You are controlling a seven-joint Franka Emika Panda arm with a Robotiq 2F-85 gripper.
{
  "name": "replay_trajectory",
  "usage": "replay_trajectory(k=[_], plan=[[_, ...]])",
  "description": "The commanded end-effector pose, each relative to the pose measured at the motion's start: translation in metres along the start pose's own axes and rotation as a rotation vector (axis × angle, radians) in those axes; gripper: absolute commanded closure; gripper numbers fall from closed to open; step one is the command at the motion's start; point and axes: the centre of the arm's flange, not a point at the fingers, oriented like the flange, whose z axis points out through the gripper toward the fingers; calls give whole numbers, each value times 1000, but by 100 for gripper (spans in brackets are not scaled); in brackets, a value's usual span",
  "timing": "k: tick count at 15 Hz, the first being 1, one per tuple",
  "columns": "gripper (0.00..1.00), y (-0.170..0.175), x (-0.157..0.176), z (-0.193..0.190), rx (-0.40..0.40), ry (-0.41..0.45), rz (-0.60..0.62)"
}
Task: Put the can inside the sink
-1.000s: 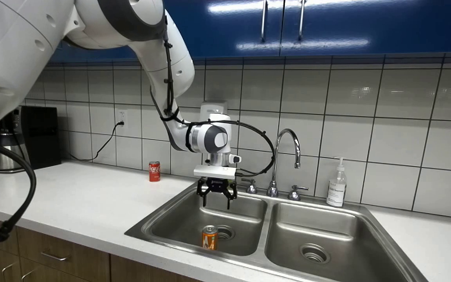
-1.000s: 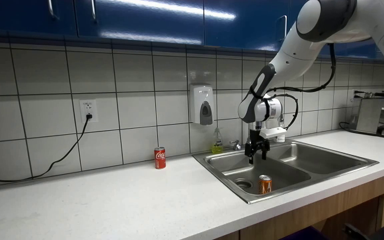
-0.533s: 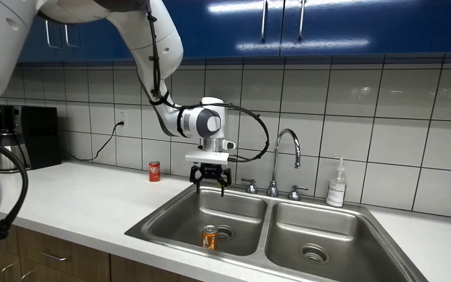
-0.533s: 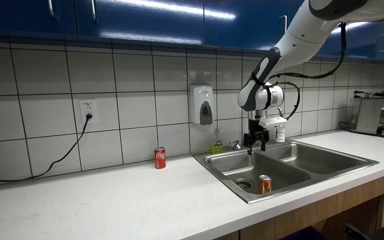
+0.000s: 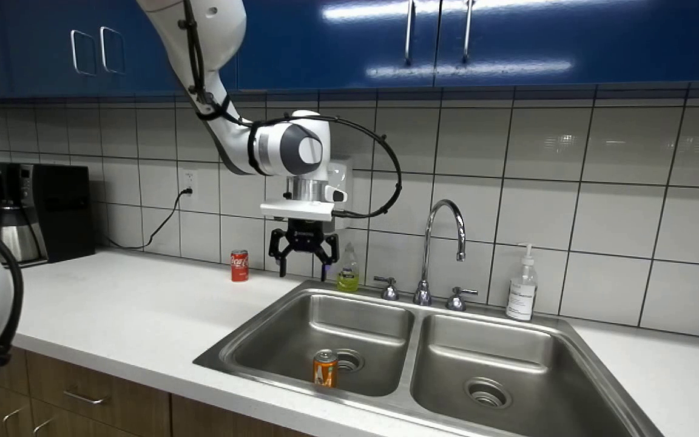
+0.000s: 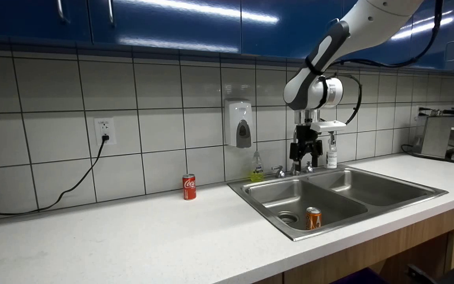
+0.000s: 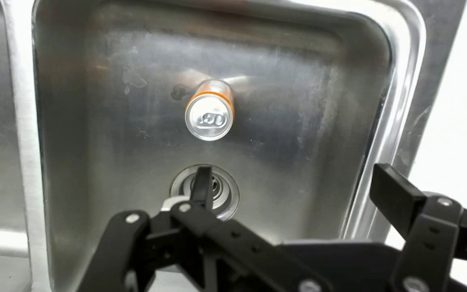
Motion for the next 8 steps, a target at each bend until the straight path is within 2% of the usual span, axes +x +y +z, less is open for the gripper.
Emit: replay_trajectory(k=[1,8], plan=[[0,-30,-38,-31,6,-32,7],[0,-65,-87,-63,21,-41,3]])
